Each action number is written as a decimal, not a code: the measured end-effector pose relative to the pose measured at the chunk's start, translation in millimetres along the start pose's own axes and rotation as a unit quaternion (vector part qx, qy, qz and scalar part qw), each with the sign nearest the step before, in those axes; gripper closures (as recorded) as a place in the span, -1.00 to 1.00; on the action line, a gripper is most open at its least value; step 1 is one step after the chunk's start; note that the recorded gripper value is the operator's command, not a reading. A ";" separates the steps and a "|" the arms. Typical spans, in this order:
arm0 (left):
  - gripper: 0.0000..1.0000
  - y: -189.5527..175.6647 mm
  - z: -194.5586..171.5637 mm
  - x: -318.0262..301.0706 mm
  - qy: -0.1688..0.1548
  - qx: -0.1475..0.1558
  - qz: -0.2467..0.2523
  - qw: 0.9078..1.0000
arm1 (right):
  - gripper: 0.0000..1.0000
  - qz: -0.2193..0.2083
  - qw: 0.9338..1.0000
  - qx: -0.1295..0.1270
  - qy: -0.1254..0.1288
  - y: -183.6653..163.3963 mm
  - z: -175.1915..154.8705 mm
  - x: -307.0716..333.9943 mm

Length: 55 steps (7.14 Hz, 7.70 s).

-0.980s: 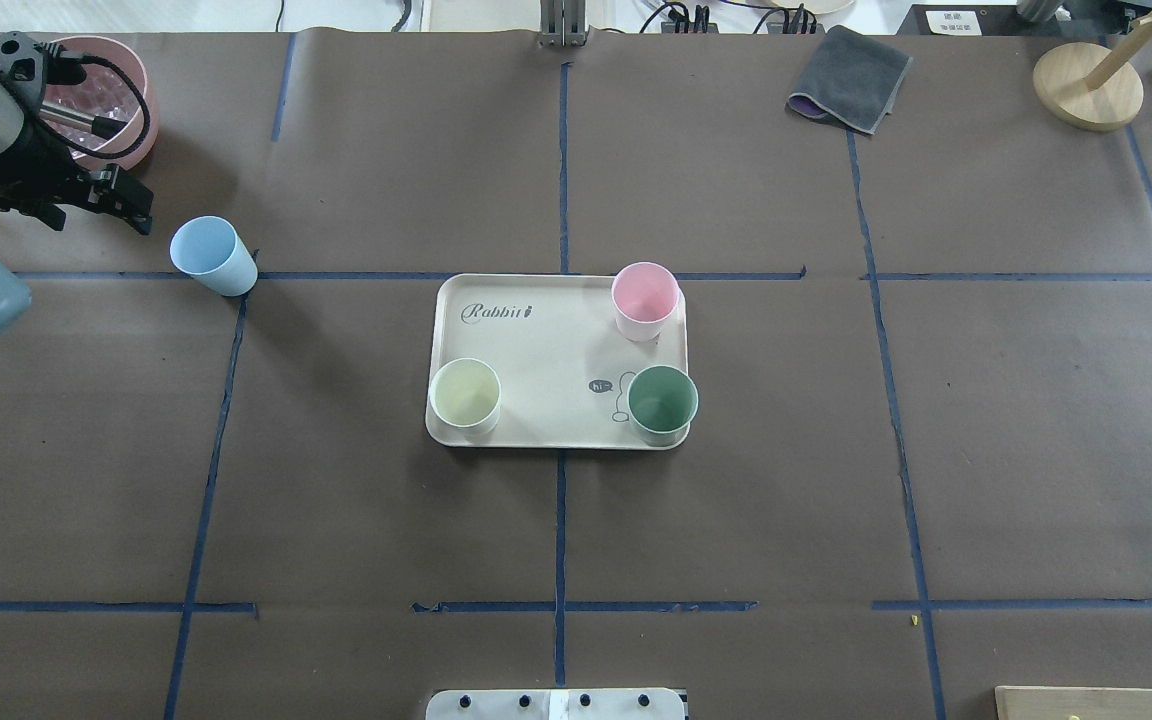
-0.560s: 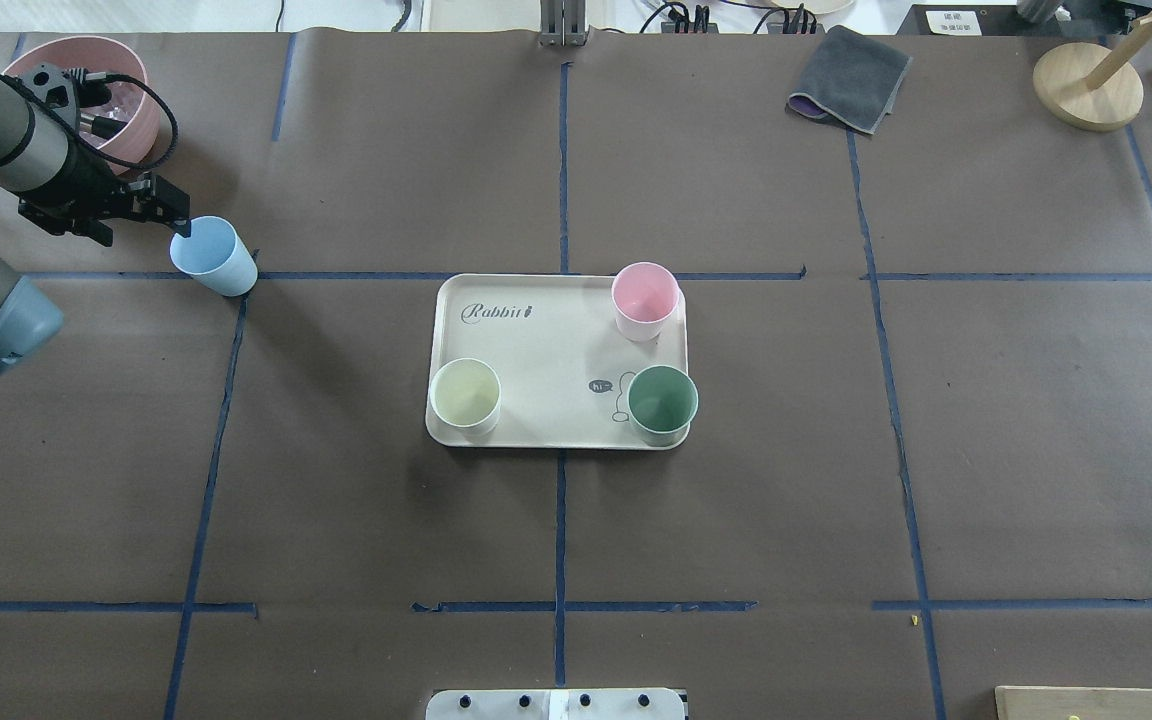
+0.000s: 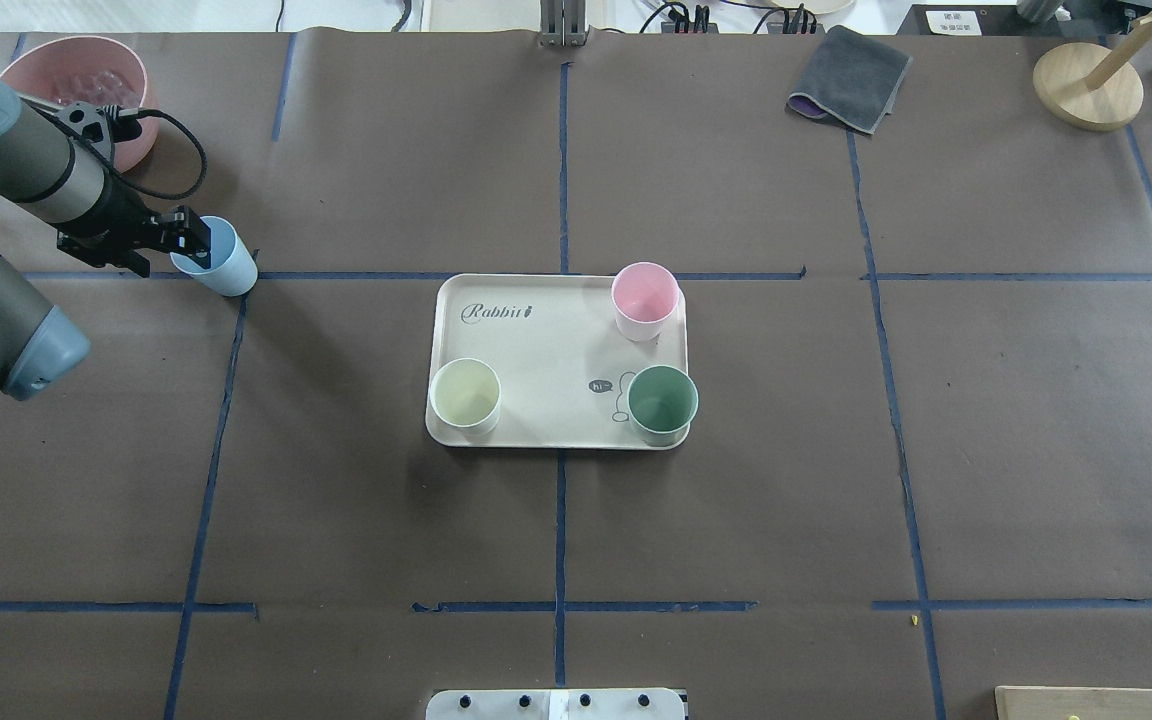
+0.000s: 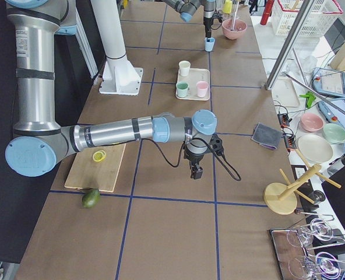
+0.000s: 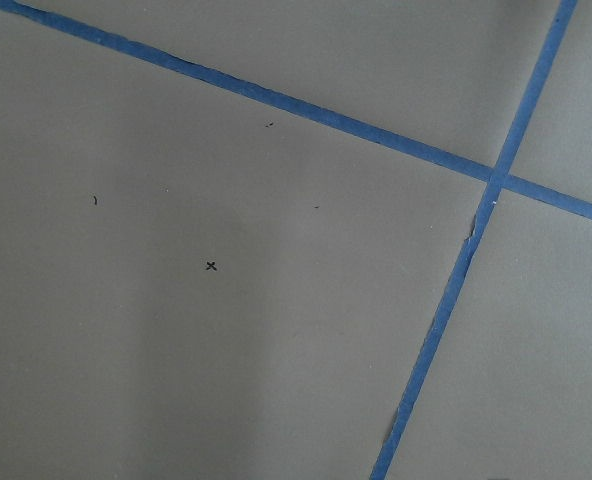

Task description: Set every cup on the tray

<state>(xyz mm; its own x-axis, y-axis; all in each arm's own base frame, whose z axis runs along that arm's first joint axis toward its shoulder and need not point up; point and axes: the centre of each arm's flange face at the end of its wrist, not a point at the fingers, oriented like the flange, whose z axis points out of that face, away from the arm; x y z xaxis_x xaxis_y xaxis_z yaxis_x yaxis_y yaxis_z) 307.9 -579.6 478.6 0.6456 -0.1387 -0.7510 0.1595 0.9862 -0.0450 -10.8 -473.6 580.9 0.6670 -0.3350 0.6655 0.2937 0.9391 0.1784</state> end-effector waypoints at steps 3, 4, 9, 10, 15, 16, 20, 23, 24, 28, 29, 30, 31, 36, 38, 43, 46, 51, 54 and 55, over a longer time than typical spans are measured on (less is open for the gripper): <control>1.00 -6.9 4.0 16.4 -0.001 -0.003 -0.007 1.000 | -0.99 0.000 1.000 0.000 0.000 0.0 0.1 0.1; 1.00 -12.5 -0.9 27.2 -0.004 -0.005 -0.012 1.000 | -0.99 0.000 1.000 0.000 0.000 0.0 0.0 0.0; 1.00 10.0 -29.0 196.3 -0.001 -0.037 -0.128 0.991 | -0.99 -0.001 1.000 0.001 0.000 -0.2 -0.6 -0.6; 1.00 29.8 -27.8 234.2 0.009 -0.046 -0.149 0.988 | -0.99 -0.001 1.000 0.001 0.000 -0.3 -0.9 -0.8; 0.74 89.1 -8.5 312.7 0.011 -0.051 -0.163 0.985 | -0.99 -0.002 1.000 0.002 0.000 -0.4 -1.4 -1.4; -0.50 91.0 -6.1 312.7 0.010 -0.051 -0.163 0.985 | -0.99 -0.002 1.000 0.002 0.000 -0.4 -1.6 -1.6; -0.99 81.7 -16.5 300.9 0.009 -0.036 -0.138 0.990 | -0.98 0.007 1.000 0.002 0.001 -1.3 -2.2 -1.9; -0.99 61.8 -84.8 199.5 -0.001 -0.045 -0.061 0.997 | -0.99 0.040 0.999 0.002 0.003 9.3 -2.2 9.3; -0.99 56.3 -110.4 154.4 -0.005 -0.041 -0.020 0.999 | -0.99 0.053 0.999 0.004 0.005 20.0 -5.0 20.4; -0.99 15.7 -184.3 -114.2 -0.020 -0.036 0.150 0.988 | -0.99 0.089 0.996 0.015 0.004 48.3 -14.5 43.9; -0.99 14.8 -196.4 -185.7 -0.026 -0.035 0.165 0.985 | -0.99 0.092 0.996 0.016 0.004 49.2 -14.6 44.2; -0.99 28.7 -202.3 -246.2 -0.032 -0.037 0.156 0.987 | -0.99 0.092 0.996 0.016 0.004 49.0 -14.8 44.1; -0.99 52.2 -197.5 -291.3 -0.036 -0.048 0.137 0.989 | -0.99 0.092 0.996 0.016 0.003 48.7 -14.7 44.2; -0.99 95.5 -163.7 -372.5 -0.052 -0.096 0.070 0.992 | -0.99 0.092 0.996 0.016 0.004 48.3 -14.8 44.0; -0.99 95.4 -160.0 -374.7 -0.053 -0.099 0.070 0.991 | -0.99 0.091 0.996 0.017 0.002 48.0 -14.9 43.1; -0.99 77.9 -164.6 -356.7 -0.051 -0.088 0.090 0.991 | -0.99 0.090 0.996 0.016 -0.005 48.8 -12.5 42.9; -0.99 74.9 -167.8 -351.6 -0.049 -0.083 0.094 0.991 | -0.99 0.094 0.995 0.009 -0.006 55.7 -6.4 46.2; -0.99 62.7 -175.0 -336.3 -0.048 -0.073 0.112 0.990 | -0.99 0.094 0.995 0.008 -0.006 57.2 -5.5 46.4; -0.99 51.3 -178.9 -327.4 -0.047 -0.066 0.120 0.989 | -0.99 0.095 0.995 0.009 -0.006 57.2 -5.6 46.4; -0.99 50.6 -179.1 -326.7 -0.047 -0.066 0.121 0.989 | -0.99 0.094 0.995 0.009 -0.006 57.1 -5.7 46.2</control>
<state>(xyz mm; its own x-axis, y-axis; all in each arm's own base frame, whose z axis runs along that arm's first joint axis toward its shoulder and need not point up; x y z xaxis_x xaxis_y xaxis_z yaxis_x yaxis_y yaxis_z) -28.7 -468.2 603.7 0.7209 0.1019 -0.6855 -0.1031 0.9939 0.0393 40.7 -435.9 617.7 0.7003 -0.1516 0.6976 0.1520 0.9864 0.0618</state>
